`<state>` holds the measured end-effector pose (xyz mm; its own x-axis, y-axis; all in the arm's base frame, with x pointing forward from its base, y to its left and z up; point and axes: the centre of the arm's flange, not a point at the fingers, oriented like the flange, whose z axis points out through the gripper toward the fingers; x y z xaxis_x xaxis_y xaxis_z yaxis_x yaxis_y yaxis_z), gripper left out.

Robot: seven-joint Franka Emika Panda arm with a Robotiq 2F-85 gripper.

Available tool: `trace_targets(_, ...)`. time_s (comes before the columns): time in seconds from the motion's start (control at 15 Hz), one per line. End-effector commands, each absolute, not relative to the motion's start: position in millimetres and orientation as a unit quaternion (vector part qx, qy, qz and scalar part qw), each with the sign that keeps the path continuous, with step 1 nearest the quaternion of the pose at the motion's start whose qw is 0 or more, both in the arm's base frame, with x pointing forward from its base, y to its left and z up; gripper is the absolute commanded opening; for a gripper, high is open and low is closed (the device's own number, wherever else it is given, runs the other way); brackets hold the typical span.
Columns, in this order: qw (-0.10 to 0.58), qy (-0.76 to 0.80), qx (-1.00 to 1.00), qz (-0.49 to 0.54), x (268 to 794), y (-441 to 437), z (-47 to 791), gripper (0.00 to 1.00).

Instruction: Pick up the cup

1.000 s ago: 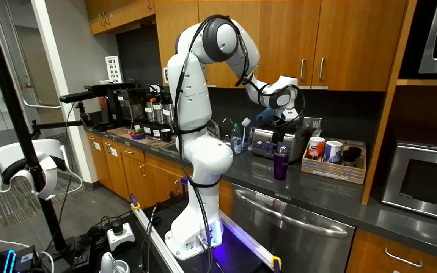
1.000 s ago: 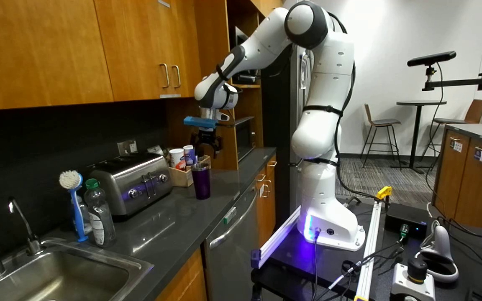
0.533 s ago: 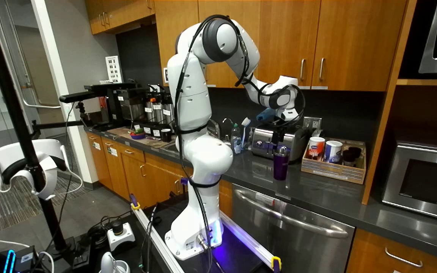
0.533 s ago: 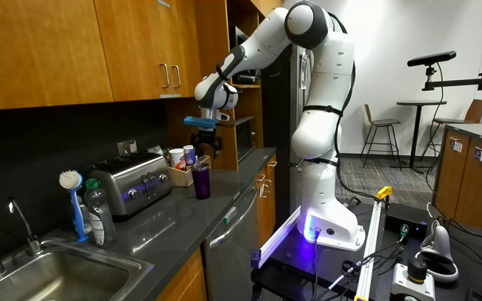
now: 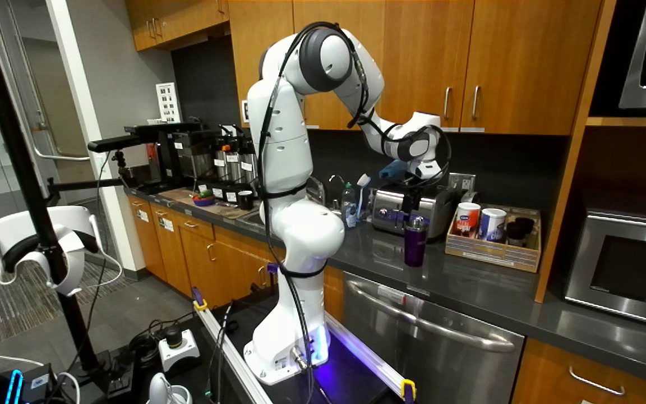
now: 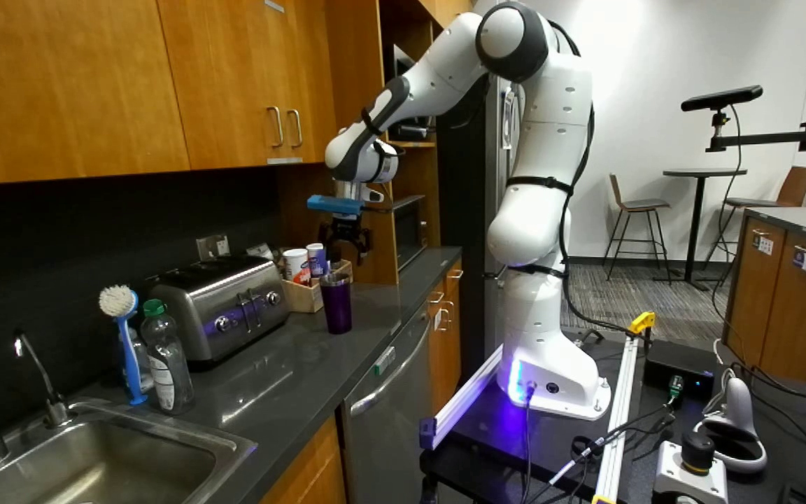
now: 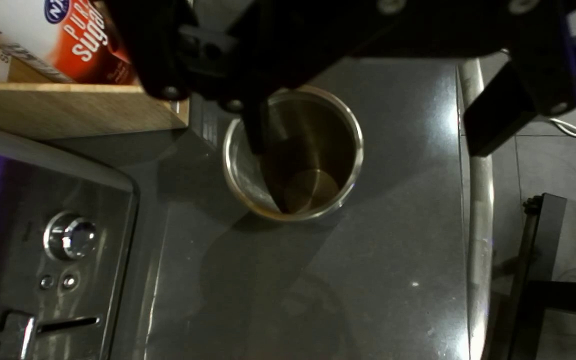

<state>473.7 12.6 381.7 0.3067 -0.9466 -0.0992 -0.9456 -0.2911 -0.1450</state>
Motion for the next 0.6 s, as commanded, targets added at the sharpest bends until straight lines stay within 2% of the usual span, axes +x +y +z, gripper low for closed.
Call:
trace_targets(0.0, 0.088, 0.589, -0.803, -0.003, 474, 13, 382, 1.00)
trace_targets(0.33, 0.070, 0.622, -0.780, -0.002, 498, 20, 374, 1.00)
trace_targets(0.53, 0.034, 0.660, -0.750, -0.023, 505, 19, 358, 1.00)
